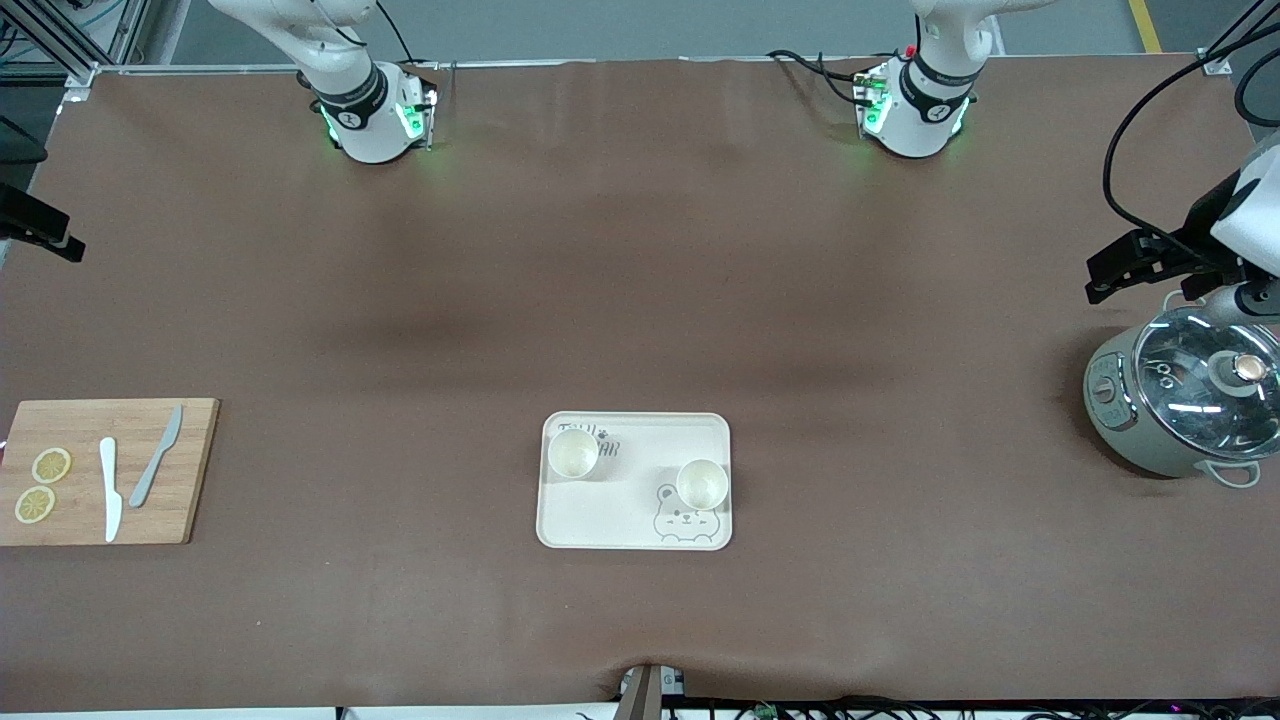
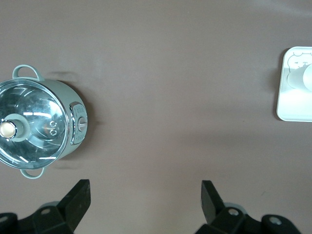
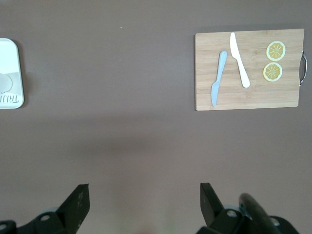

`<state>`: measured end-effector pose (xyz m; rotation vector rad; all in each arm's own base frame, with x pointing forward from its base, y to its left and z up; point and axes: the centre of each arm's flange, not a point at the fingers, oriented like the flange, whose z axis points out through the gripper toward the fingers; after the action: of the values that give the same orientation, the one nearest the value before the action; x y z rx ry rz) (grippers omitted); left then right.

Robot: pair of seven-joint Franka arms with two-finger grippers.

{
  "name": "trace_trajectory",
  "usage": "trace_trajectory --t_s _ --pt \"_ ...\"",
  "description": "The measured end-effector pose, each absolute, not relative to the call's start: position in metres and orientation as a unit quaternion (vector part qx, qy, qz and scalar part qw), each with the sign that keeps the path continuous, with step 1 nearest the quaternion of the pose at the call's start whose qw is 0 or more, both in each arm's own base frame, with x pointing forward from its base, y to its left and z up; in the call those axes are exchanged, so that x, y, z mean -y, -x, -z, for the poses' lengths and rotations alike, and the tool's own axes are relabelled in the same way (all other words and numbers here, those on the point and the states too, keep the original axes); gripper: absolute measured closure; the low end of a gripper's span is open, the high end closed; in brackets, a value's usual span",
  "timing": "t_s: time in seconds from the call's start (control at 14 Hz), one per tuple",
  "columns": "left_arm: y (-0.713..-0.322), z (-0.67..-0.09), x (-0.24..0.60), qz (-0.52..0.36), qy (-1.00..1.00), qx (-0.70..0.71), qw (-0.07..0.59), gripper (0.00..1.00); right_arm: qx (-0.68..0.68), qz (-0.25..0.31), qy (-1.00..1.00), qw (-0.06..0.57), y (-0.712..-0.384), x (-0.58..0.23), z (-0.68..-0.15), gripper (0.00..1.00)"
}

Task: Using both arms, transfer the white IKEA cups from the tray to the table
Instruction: 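Reach the left gripper down to the white cup on the tray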

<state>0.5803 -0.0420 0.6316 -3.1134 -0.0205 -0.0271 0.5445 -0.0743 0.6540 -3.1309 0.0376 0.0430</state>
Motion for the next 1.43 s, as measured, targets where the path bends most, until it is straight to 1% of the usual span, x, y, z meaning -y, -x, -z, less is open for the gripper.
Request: trace_trajectory --t_s 0.57,0.79,0.93,1.14,1.29,1.43 --pt "-0.581 -0.630 0.042 0.007 1.000 0.006 0.014 0.00 -0.012 -0.014 1.000 0.005 -0.545 0.074 -0.654 0.00" --pt "-0.585 -0.621 0.044 -0.001 1.000 0.005 0.013 0.00 -0.012 -0.016 1.000 0.006 -0.546 0.074 -0.651 0.00" --pt "-0.591 -0.604 0.059 -0.015 1.000 -0.010 0.011 0.00 -0.011 -0.023 1.000 0.008 -0.551 0.074 -0.643 0.00" --pt "-0.603 -0.561 0.118 -0.043 0.999 -0.012 0.010 0.00 -0.011 -0.027 1.000 0.009 -0.559 0.075 -0.631 0.00" --pt "-0.612 -0.530 0.161 -0.044 0.999 0.022 0.008 0.00 -0.011 -0.015 1.000 0.007 -0.563 0.075 -0.633 0.00" --pt "-0.621 -0.499 0.197 -0.037 0.998 0.046 0.001 0.00 -0.010 0.010 1.000 0.004 -0.569 0.075 -0.636 0.00"
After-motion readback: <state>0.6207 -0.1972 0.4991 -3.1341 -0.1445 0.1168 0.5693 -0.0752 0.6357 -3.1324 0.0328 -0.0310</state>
